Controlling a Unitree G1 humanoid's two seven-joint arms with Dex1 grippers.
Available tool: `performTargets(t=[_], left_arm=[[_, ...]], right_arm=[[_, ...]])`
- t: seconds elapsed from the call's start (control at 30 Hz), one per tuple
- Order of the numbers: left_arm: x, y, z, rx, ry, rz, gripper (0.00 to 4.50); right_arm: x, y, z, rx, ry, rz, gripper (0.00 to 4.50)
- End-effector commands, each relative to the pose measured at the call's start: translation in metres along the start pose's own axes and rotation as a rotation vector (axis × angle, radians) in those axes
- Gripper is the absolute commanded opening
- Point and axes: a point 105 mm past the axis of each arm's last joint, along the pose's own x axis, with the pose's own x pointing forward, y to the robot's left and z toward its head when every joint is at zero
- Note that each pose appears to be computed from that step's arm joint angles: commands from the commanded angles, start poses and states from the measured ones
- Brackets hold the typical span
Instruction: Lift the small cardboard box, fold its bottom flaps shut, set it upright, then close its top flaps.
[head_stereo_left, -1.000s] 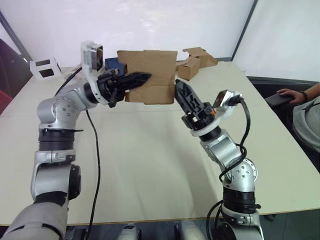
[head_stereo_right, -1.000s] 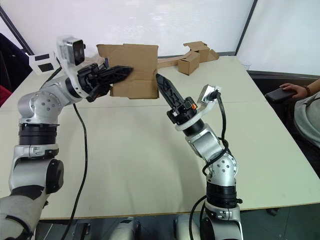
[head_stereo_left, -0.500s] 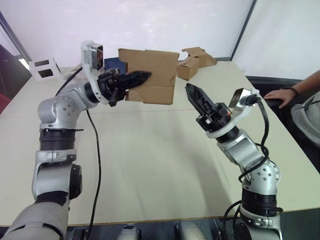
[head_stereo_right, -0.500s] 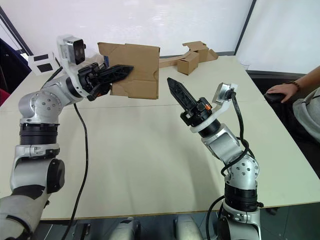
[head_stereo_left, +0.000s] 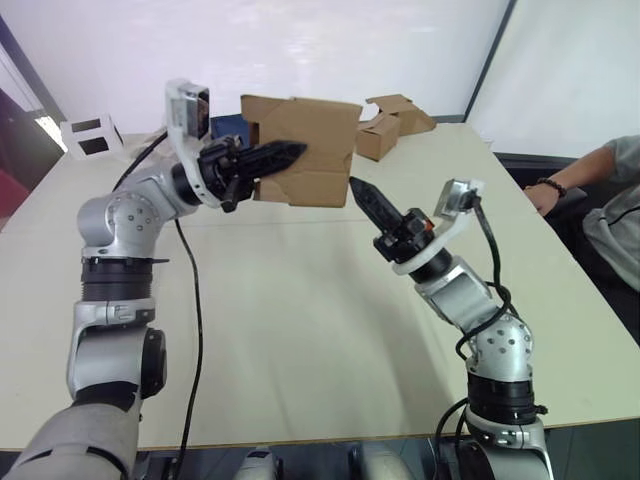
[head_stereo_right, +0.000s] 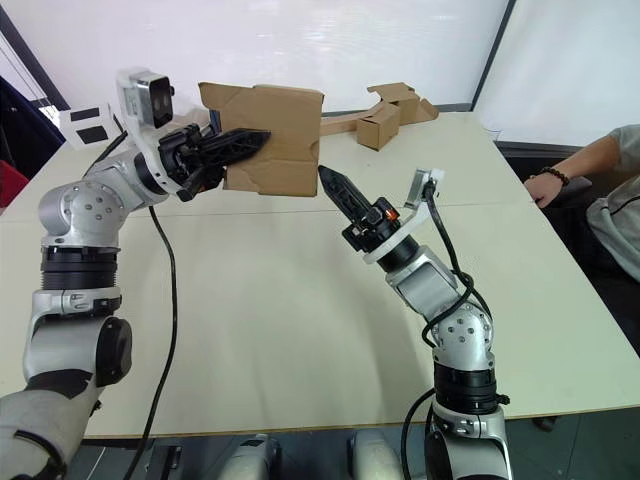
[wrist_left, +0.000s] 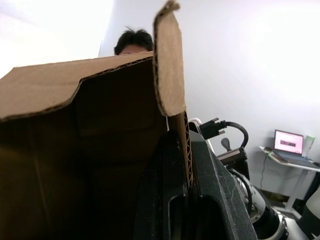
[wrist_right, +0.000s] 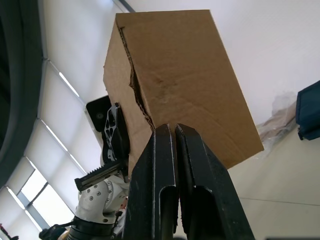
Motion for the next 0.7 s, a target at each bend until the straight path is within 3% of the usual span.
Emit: performTargets(t=[0.03,0.1,0.33,0.5,0.6,0.7], left_arm=[[0.007,-0.005,0.002,0.070,0.083,-0.013,0.00],[0.008,0.001,-0.011,0.130,0.224,0.025,0.00],[0.014,0.005,-0.055,0.262,0.828,-0.080,0.00],[0.014,0.022,-0.073,0.342,1.097,-0.085,0.00],[0.008,0.013,-0.093,0.397,1.302,-0.255,0.00],[0.003,0.009,-0.106,0.398,1.367,-0.342,0.00]], right_arm=[[-0.013,0.009,0.013,-0.058,-0.007,0.013,0.11],[-0.030,0.001,0.021,-0.139,0.034,-0.052,0.11],[-0.085,-0.029,0.012,-0.595,0.558,-0.265,0.11],[-0.104,-0.040,0.000,-0.738,0.780,-0.309,0.11],[-0.118,-0.042,-0.020,-0.818,0.949,-0.309,0.11],[-0.111,-0.036,-0.028,-0.845,0.948,-0.284,0.11]])
